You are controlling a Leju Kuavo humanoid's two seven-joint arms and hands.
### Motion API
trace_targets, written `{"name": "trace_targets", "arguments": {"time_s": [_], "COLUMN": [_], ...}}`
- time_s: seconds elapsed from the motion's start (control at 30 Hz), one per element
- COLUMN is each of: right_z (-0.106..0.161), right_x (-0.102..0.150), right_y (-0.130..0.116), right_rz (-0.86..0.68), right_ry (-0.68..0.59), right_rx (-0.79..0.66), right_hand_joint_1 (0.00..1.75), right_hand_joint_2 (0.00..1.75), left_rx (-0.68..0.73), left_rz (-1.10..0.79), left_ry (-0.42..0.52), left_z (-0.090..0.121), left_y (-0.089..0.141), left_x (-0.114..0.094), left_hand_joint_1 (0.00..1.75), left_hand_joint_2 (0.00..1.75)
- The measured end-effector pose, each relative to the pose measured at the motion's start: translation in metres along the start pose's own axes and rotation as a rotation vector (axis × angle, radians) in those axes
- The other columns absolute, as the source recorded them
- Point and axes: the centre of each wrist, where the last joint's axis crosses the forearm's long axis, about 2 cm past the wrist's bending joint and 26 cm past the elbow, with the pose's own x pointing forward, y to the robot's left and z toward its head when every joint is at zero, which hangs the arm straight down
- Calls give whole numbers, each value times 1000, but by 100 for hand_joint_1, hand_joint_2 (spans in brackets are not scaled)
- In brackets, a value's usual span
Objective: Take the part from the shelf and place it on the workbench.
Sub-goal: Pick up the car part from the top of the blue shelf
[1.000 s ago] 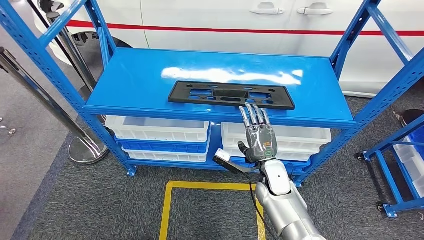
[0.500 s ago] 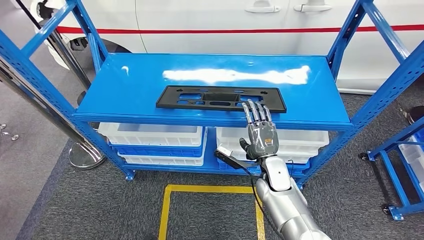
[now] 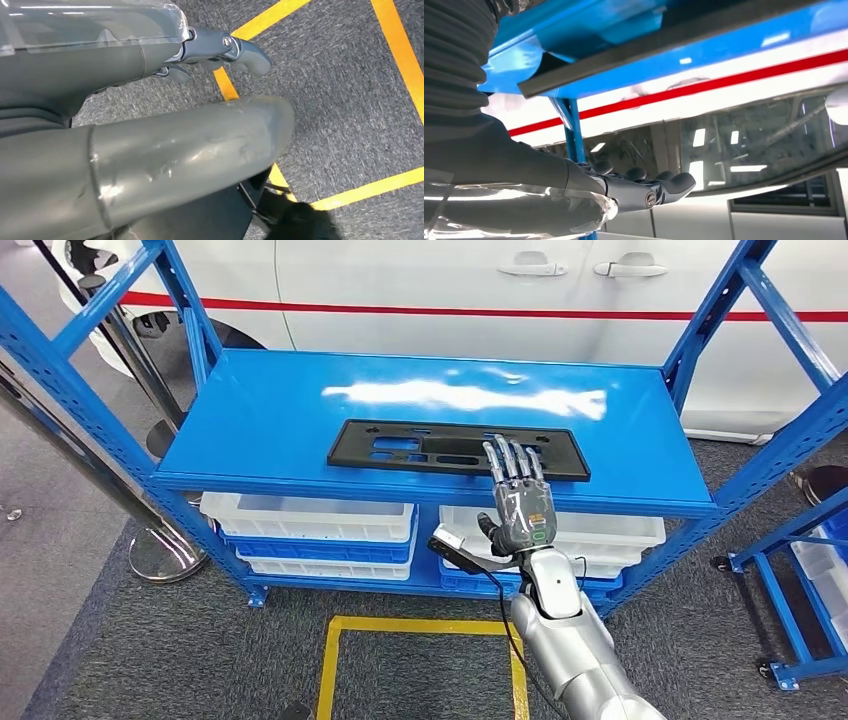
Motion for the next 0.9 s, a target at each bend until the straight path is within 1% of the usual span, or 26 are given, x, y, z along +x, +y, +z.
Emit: {"name": "trace_targets", "arguments": {"time_s": [0.33,0.9], "right_z": [1,-1], "right_x": [1,10], "right_y": [1,1], "right_rz": [-11,-43], "right_ry": [-8,-19], "right_rx": [3,0], "right_hand_joint_1": [0,0], "right_hand_joint_2": [175,175], "left_rx": [0,0], "left_rz": [0,-3], "left_ry": [-3,-8], "left_z": [0,-1], "left_y": [0,1], "left_x": [1,2], "left_hand_joint_1": [0,0], "left_hand_joint_2": [0,0]}}
